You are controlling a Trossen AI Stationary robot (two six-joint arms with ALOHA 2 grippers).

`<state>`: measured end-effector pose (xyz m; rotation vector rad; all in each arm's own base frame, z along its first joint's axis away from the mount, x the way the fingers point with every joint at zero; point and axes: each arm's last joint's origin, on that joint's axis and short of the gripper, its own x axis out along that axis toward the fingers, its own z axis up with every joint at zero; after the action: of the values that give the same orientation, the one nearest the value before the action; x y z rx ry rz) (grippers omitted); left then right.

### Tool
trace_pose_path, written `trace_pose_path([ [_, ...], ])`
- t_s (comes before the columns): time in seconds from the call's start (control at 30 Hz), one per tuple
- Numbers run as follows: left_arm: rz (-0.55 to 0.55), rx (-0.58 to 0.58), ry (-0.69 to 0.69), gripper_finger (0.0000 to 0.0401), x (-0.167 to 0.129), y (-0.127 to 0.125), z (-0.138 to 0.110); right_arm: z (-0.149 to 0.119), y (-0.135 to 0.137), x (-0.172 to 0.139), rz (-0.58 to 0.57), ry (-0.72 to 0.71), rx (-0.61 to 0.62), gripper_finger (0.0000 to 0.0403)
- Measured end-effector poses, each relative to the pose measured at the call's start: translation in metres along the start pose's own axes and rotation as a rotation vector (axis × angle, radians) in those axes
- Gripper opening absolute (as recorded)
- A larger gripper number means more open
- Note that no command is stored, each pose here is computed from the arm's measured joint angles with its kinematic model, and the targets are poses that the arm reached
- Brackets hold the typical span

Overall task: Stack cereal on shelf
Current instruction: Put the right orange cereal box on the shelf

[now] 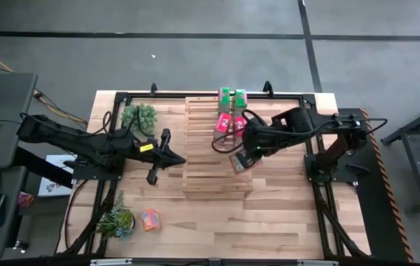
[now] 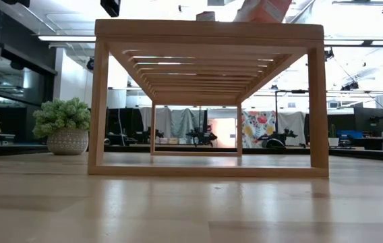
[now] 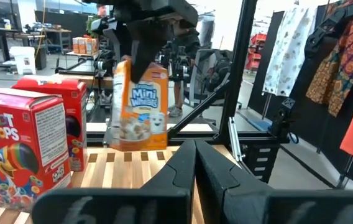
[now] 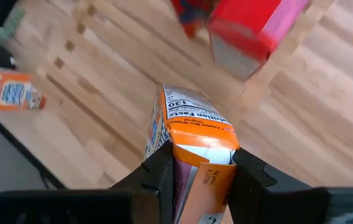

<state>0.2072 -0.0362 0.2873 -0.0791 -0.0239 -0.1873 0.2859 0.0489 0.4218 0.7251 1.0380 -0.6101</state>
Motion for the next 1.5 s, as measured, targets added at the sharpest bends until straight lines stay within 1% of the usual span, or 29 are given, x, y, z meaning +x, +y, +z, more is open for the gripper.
trace_pose_path([
  [0.1, 0.002, 0.0, 0.007, 0.0, 0.003, 0.0, -0.002, -0.003, 0.0, 0.006, 0.005, 0.062, -0.004, 0.0099],
  [0.2, 0.002, 0.0, -0.004, 0.0, 0.005, 0.0, -0.003, -0.004, 0.0, 0.011, -0.017, 0.067, -0.017, 0.0099],
  [0.43, 0.0, 0.003, -0.032, 0.0, 0.007, 0.0, -0.001, 0.004, -0.006, 0.011, -0.058, -0.007, -0.009, 0.0099],
  [0.57, 0.0, 0.003, -0.03, 0.0, 0.007, 0.0, -0.001, 0.003, -0.006, 0.011, -0.047, 0.011, 0.004, 0.0099],
  [0.7, 0.0, 0.003, -0.028, 0.0, 0.007, 0.0, -0.001, 0.004, -0.006, 0.011, -0.064, -0.021, 0.023, 0.01],
  [0.83, 0.0, 0.003, -0.024, 0.0, 0.007, 0.0, -0.002, 0.005, -0.006, 0.012, -0.081, -0.044, 0.016, 0.0128],
  [1.03, 0.0, 0.002, -0.023, 0.0, 0.007, 0.0, -0.002, 0.006, -0.005, 0.014, -0.102, -0.072, 0.01, 0.0201],
  [1.17, 0.0, 0.002, -0.024, 0.0, 0.007, 0.0, -0.002, 0.007, -0.005, 0.014, -0.121, -0.103, 0.009, 0.0238],
  [1.27, 0.0, 0.002, -0.023, 0.0, 0.007, 0.0, -0.002, 0.007, -0.006, 0.014, -0.121, -0.104, 0.003, 0.0251],
  [1.4, 0.0, 0.014, -0.024, 0.0, 0.007, 0.0, -0.002, 0.008, -0.006, 0.01, -0.116, -0.127, 0.004, 0.0254],
  [1.5, 0.0, 0.018, -0.024, 0.0, 0.007, 0.0, -0.002, 0.01, -0.004, 0.005, -0.085, -0.155, -0.001, 0.0255],
])
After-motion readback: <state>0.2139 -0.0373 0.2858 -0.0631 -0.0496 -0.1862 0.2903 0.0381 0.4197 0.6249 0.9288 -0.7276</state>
